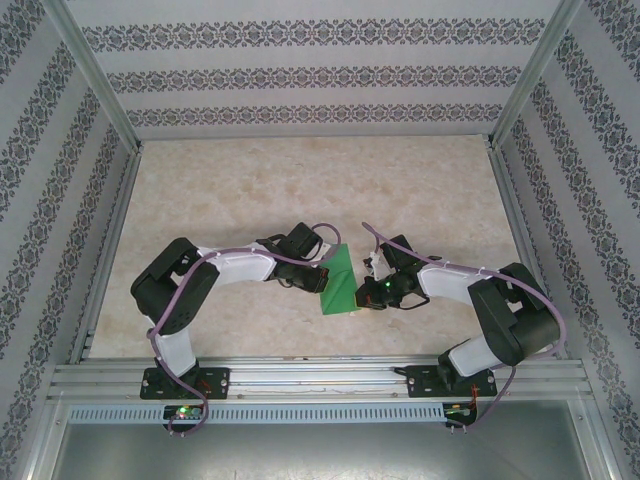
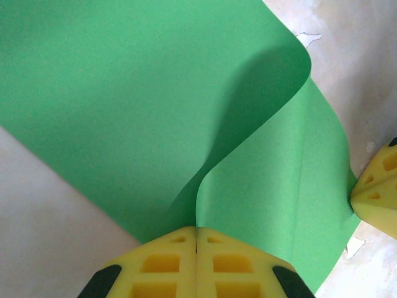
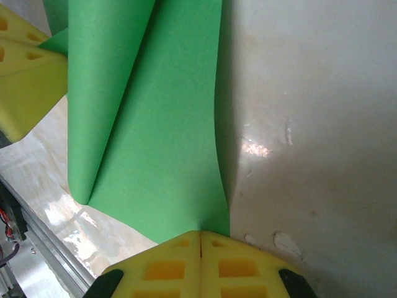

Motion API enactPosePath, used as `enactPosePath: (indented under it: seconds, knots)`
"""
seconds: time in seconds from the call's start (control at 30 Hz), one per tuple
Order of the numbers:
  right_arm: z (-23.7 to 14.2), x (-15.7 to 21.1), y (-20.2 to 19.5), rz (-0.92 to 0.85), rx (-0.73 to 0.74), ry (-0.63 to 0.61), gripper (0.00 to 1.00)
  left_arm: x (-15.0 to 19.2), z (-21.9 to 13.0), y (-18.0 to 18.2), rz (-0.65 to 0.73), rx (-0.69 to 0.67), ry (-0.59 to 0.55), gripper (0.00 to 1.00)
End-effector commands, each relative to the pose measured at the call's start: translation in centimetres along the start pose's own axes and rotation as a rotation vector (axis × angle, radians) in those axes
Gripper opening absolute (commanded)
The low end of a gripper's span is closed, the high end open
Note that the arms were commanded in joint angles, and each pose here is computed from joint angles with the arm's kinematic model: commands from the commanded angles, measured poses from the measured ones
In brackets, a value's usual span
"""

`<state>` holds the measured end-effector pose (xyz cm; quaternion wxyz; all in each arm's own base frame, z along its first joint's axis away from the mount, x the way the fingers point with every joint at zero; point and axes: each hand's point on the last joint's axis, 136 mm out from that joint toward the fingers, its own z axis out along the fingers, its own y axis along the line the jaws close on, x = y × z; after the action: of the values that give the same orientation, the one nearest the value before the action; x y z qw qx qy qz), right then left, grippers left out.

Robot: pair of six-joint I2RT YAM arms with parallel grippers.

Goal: Fold a paper plane with a square sheet of paper (fold left side to right side)
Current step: Fold the triangle a second time at the center of the table.

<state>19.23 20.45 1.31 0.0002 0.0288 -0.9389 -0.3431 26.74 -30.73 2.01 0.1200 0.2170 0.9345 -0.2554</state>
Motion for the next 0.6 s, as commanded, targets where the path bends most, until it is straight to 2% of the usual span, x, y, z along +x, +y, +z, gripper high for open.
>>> enactPosePath:
  seconds: [0.0, 0.27, 0.33, 0.43, 0.57]
  knots:
    - [0.1, 0.7, -1.1, 0.026, 0.041, 0.028, 0.0, -0.9, 0.3, 0.3, 0.022, 0.01, -0.014, 0.0]
    - [-2.5, -1.2, 2.8, 0.0, -0.092, -0.085, 0.13, -0.4, 0.7, 0.5, 0.014, 0.011, 0.003, 0.0]
    - [-2.9, -1.7, 3.7, -0.005, -0.131, -0.111, 0.1, -0.3, 0.7, 0.6, 0.012, 0.01, 0.005, 0.0]
    - [-2.7, -2.6, 5.0, -0.005, -0.191, -0.141, 0.0, -0.3, 0.7, 0.6, 0.01, 0.011, 0.003, 0.0]
    - [-1.6, -3.7, 6.5, -0.01, -0.228, -0.165, 0.0, -0.3, 0.8, 0.6, 0.01, 0.01, 0.007, 0.0]
